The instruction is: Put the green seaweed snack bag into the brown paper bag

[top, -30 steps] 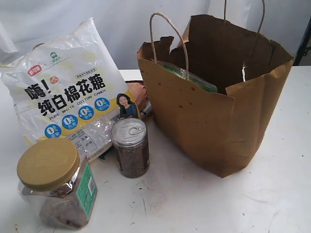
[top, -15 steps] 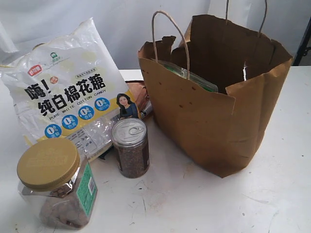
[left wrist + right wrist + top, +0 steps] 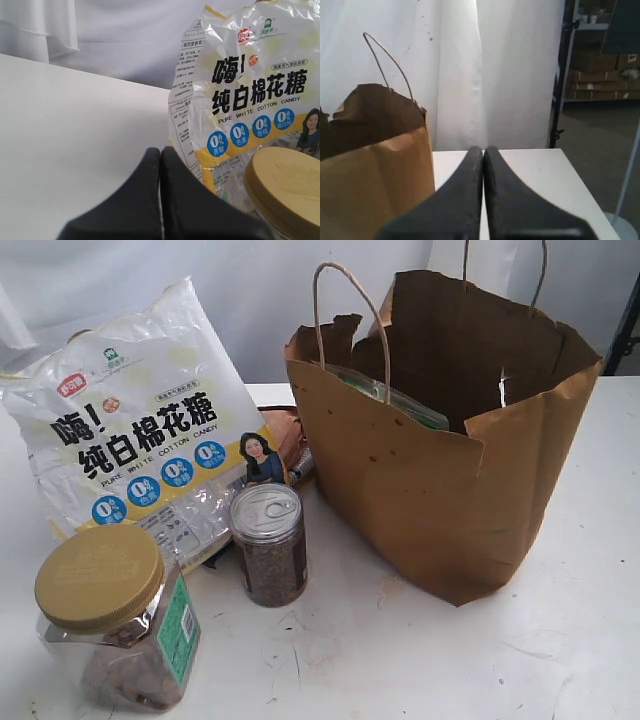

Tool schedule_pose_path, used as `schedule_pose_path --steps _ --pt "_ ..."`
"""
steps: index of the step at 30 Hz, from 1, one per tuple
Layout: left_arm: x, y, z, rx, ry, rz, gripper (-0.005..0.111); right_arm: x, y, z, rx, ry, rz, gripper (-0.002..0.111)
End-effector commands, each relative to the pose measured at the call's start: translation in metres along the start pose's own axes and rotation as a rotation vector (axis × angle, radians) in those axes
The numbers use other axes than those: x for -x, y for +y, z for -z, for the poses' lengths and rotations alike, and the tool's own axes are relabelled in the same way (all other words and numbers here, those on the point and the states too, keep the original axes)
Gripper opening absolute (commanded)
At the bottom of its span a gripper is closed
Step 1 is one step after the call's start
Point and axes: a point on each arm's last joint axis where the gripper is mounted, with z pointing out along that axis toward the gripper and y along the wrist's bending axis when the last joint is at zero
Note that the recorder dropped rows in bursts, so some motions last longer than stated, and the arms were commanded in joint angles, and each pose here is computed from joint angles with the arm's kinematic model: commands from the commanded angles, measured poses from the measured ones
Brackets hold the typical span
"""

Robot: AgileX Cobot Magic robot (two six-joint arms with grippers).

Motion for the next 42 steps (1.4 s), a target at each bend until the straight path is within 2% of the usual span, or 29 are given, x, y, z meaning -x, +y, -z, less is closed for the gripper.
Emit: schedule_pose_path --steps 1,5,10,13,18,23,25,42 --pt "-0.001 0.0 0.0 0.004 -0.008 -0.003 0.0 -0.036 -0.001 0.008 -0.04 -0.018 0.042 0.0" --pt "-0.001 0.0 0.0 0.004 -0.007 -0.003 0.0 -0.066 -0.003 -0.002 -0.048 0.079 0.022 0.0" --pt "-0.001 0.0 0.0 0.004 -0.005 -0.003 0.0 -0.095 -0.009 -0.006 -0.107 0.179 -0.078 0.0" --pt "-0.001 0.0 0.0 0.004 -0.005 -0.003 0.0 -0.103 -0.006 -0.008 -0.052 0.205 -0.071 0.0" --pt "-0.001 0.0 0.0 0.004 -0.005 -0.003 0.0 -0.108 -0.001 -0.008 0.059 0.219 -0.037 0.0" --pt "-0.001 0.0 0.0 0.004 -0.005 -0.003 0.0 -0.114 0.002 -0.009 0.105 0.229 -0.022 0.0" --pt "-0.001 0.0 0.0 0.004 -0.005 -0.003 0.0 -0.122 0.001 -0.011 0.099 0.23 -0.022 0.0" --pt "-0.001 0.0 0.0 0.004 -0.005 -0.003 0.0 -0.122 0.0 -0.011 0.089 0.224 -0.032 0.0"
